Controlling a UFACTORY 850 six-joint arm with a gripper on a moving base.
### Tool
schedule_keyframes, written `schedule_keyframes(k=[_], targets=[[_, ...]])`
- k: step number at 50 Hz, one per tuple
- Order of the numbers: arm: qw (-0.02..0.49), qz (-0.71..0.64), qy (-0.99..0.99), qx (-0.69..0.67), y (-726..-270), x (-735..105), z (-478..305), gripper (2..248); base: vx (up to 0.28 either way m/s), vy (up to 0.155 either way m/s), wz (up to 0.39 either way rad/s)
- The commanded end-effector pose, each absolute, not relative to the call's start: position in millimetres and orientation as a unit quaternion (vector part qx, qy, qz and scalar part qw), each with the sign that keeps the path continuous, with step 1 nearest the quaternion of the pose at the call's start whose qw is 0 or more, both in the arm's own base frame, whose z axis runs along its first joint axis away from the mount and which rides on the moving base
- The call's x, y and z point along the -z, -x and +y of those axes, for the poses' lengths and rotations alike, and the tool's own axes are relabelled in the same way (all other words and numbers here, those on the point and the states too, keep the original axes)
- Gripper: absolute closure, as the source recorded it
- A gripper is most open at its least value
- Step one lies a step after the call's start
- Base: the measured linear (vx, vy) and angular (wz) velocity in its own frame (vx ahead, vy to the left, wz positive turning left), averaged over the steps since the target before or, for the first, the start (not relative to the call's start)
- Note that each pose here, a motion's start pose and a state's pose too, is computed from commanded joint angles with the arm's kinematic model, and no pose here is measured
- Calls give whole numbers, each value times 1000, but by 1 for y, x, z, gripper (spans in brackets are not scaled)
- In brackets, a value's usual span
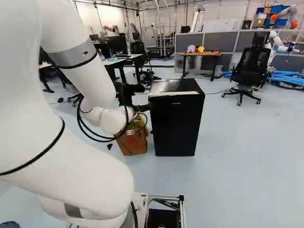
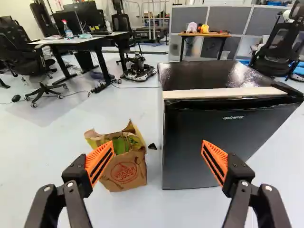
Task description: Grab a drink from the fridge
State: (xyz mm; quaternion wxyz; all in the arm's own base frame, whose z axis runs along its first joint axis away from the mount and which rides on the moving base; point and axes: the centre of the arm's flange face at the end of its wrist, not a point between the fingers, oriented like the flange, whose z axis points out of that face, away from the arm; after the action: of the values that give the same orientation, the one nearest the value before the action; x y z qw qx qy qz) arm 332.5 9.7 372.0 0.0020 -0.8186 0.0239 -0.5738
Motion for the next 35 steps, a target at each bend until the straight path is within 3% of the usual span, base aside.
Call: schedule_keyframes(k=[35], targets=[[-20,113,812,573,-390,-349,31,3,0,0,0]])
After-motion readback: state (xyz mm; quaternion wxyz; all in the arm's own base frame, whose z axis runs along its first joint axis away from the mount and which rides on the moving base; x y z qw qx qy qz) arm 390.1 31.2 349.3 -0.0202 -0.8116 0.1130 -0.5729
